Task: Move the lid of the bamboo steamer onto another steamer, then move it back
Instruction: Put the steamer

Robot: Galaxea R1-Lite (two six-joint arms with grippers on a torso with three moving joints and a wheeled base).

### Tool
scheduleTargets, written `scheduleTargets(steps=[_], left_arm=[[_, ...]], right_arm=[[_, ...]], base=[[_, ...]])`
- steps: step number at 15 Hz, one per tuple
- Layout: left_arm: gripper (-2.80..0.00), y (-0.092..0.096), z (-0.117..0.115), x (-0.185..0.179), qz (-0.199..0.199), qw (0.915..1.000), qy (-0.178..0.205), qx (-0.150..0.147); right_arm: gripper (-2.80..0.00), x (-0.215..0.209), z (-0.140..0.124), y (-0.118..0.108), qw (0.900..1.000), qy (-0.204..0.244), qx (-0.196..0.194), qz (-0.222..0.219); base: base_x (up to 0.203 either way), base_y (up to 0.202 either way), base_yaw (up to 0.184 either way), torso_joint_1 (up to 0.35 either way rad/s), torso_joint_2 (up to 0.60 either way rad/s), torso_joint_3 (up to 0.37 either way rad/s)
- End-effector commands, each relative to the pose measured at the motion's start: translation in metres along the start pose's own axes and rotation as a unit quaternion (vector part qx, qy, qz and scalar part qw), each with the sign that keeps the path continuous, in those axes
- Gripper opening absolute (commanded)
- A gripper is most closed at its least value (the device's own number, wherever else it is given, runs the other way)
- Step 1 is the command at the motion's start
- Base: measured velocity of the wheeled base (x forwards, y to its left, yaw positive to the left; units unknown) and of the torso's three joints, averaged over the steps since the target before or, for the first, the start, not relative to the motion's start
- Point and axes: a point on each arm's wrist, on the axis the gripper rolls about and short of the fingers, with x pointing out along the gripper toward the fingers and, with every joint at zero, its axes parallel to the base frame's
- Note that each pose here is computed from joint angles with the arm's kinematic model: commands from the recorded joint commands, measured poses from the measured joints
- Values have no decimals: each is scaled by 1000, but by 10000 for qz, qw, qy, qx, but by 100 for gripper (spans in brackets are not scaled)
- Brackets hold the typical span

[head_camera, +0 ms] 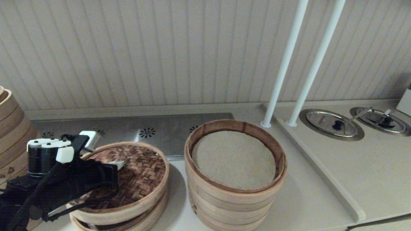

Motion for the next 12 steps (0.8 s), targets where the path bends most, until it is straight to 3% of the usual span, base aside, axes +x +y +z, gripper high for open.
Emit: scheduleTargets(steps=[1,3,8,12], left_arm=[[-280,0,-4,-7,-26,9998,57,200],[-280,0,-10,-8,-13,9979,399,505],[-280,1,-19,-14,0,9891,1152,922],[-280,1,-21,-13,5,9884,1203,931]], right_arm=[[-280,0,-1,0,10000,23,0,-1],[-280,0,-1,0,10000,20,0,-1],[-280,0,-1,0,10000,19,0,-1],[-280,0,-1,0,10000,19,0,-1]], base=[[0,0,0,0,0,0],[0,0,0,0,0,0],[0,0,0,0,0,0],[0,0,0,0,0,0]])
